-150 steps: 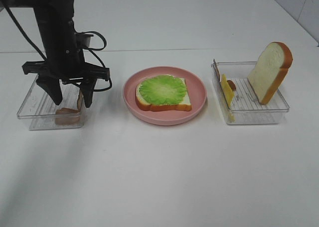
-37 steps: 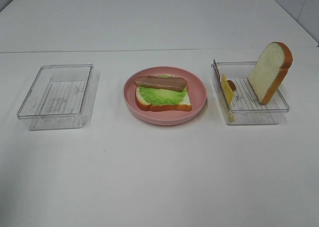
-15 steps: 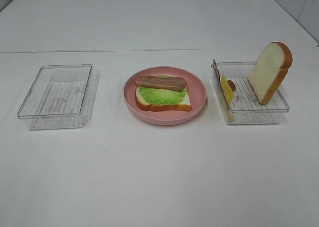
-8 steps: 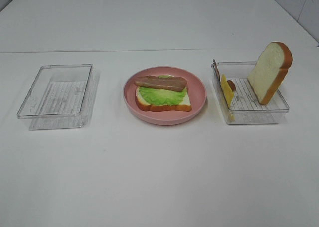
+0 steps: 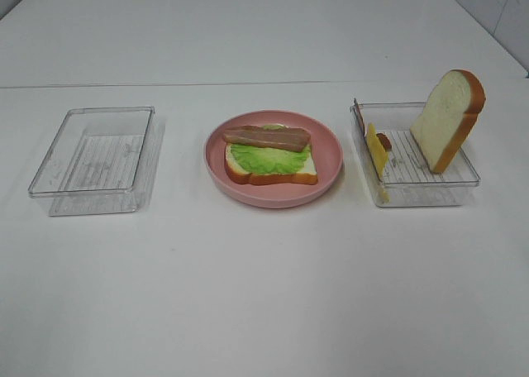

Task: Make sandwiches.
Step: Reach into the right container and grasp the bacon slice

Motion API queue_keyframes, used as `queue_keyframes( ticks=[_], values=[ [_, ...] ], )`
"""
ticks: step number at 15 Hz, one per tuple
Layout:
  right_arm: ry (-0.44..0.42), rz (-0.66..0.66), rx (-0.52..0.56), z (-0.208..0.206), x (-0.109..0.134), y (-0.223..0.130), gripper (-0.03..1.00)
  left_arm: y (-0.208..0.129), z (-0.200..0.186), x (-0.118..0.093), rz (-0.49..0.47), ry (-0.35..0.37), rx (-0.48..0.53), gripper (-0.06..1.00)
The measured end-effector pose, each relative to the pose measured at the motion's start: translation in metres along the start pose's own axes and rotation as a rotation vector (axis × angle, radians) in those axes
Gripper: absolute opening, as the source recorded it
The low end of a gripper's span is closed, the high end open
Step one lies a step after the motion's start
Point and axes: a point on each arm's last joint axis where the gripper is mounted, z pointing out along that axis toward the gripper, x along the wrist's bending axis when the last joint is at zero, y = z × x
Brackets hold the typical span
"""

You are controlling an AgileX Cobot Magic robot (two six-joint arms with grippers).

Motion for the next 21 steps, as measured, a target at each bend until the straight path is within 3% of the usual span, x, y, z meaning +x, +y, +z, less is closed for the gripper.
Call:
queue_keyframes(
  ticks=[2,4,7,11,15,21],
  values=[
    [0.019,-0.030,0.074,0.031,-0.002,0.052,0.94,0.000,0.000,0.000,0.000,0.000,0.000,0.99],
    [0.039,-0.080,0.094,0.049,0.010,0.078,0.94,0.000,0.000,0.000,0.000,0.000,0.000,0.99],
    [0.107,-0.171,0.180,0.112,0.056,0.124,0.94,0.000,0.000,0.000,0.000,0.000,0.000,0.99],
    [0.195,-0.139,0.229,0.182,0.082,0.159,0.94,0.000,0.000,0.000,0.000,0.000,0.000,0.99],
    [0.197,-0.137,0.267,0.244,0.090,0.172,0.94,0.000,0.000,0.000,0.000,0.000,0.000,0.99],
    [0.208,-0.123,0.319,0.291,0.096,0.161,0.94,0.000,0.000,0.000,0.000,0.000,0.000,0.99]
  ],
)
